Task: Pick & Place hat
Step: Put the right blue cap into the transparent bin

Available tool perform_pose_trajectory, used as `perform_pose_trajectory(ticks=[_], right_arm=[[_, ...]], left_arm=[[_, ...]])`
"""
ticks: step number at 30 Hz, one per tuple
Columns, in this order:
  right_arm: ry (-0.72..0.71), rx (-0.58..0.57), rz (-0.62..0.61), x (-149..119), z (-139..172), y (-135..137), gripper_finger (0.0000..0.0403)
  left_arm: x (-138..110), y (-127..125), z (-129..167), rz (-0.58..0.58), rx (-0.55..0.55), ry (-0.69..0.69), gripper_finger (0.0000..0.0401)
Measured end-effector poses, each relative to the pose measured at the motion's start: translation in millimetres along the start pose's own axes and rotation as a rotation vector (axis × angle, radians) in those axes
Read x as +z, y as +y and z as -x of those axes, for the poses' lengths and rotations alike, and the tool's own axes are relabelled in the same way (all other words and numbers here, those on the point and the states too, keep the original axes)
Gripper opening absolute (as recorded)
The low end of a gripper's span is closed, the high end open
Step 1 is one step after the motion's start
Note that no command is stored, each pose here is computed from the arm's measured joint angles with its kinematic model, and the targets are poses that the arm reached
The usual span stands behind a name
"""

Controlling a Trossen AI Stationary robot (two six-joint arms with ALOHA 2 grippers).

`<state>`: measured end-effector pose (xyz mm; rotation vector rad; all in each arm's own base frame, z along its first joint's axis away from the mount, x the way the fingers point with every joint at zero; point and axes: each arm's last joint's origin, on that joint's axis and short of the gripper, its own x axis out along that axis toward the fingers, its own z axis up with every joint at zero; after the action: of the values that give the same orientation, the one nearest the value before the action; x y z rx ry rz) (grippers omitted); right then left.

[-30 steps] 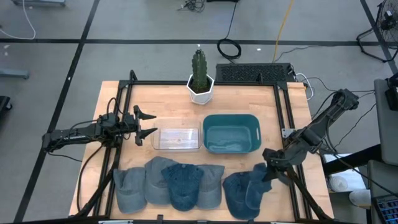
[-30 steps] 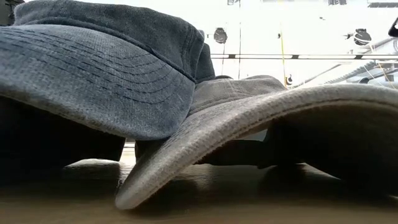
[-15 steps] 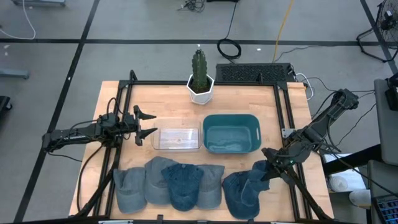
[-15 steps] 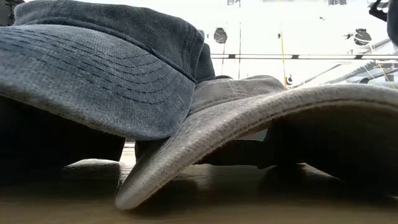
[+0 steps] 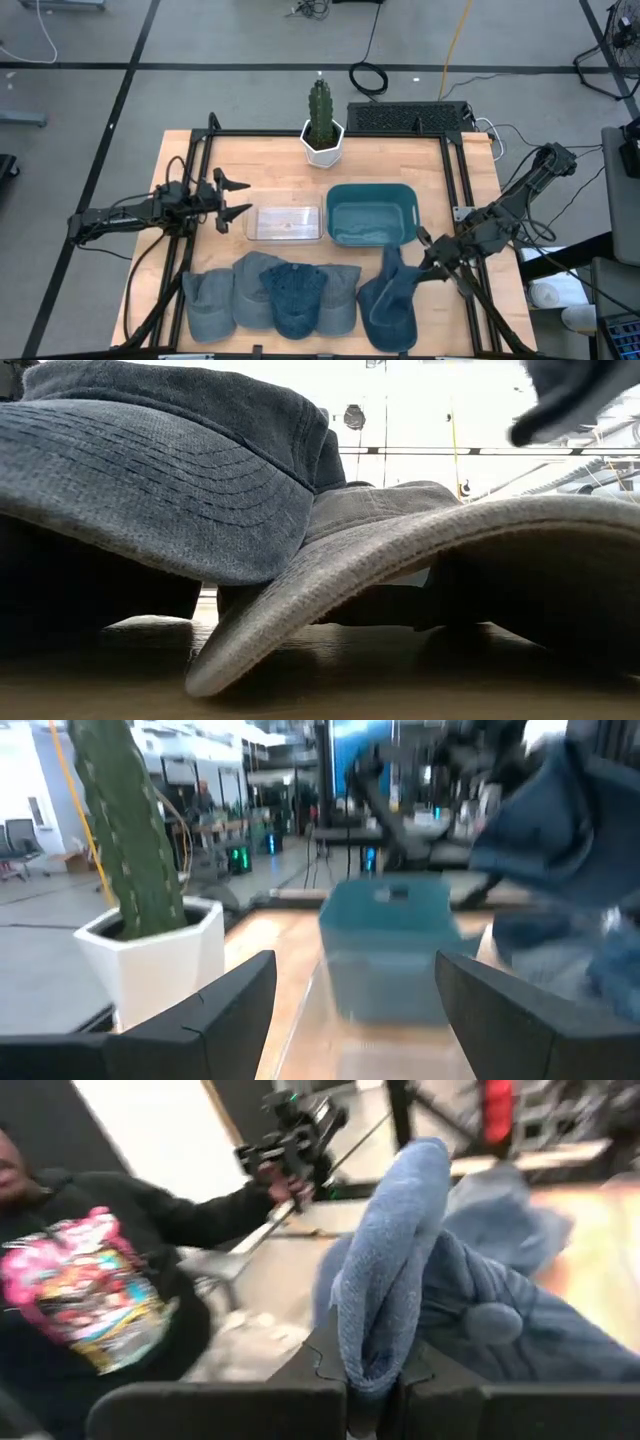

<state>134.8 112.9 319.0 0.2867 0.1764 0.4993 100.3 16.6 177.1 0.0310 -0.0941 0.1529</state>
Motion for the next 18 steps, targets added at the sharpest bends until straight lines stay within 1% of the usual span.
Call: perform_pose_trajectory(ticks=[3, 5, 7, 9, 12, 16, 18], right_arm=[[-0.059, -0.121, 0.078, 3, -1, -3, 0.0004], [-0.116, -0.217, 0.122, 7, -3, -5, 0.0004], [-0.172, -0.295, 0.159, 11, -6, -8, 0.0005], [-0.223, -0.360, 0.196, 16, -11, -10, 0.0005], [-0.274, -0.440, 0.243, 21, -19, -16, 0.0005], [-0.337, -0.564, 0.282, 25, -32, -26, 0.0005], [-0.361, -0.604, 0.305, 27, -40, -33, 0.0006]], left_arm=[[7, -1, 0, 0.135, -0.022, -0.073, 0.0280], [12, -1, 1, 0.182, -0.028, -0.126, 0.0280], [15, -1, 1, 0.224, -0.040, -0.149, 0.0280], [18, -1, 1, 0.238, -0.043, -0.183, 0.0280], [19, 0, 1, 0.246, -0.011, -0.199, 0.0280], [18, 1, 0, 0.333, -0.011, -0.184, 0.0280], [17, 1, -1, 0.353, -0.011, -0.174, 0.0280]])
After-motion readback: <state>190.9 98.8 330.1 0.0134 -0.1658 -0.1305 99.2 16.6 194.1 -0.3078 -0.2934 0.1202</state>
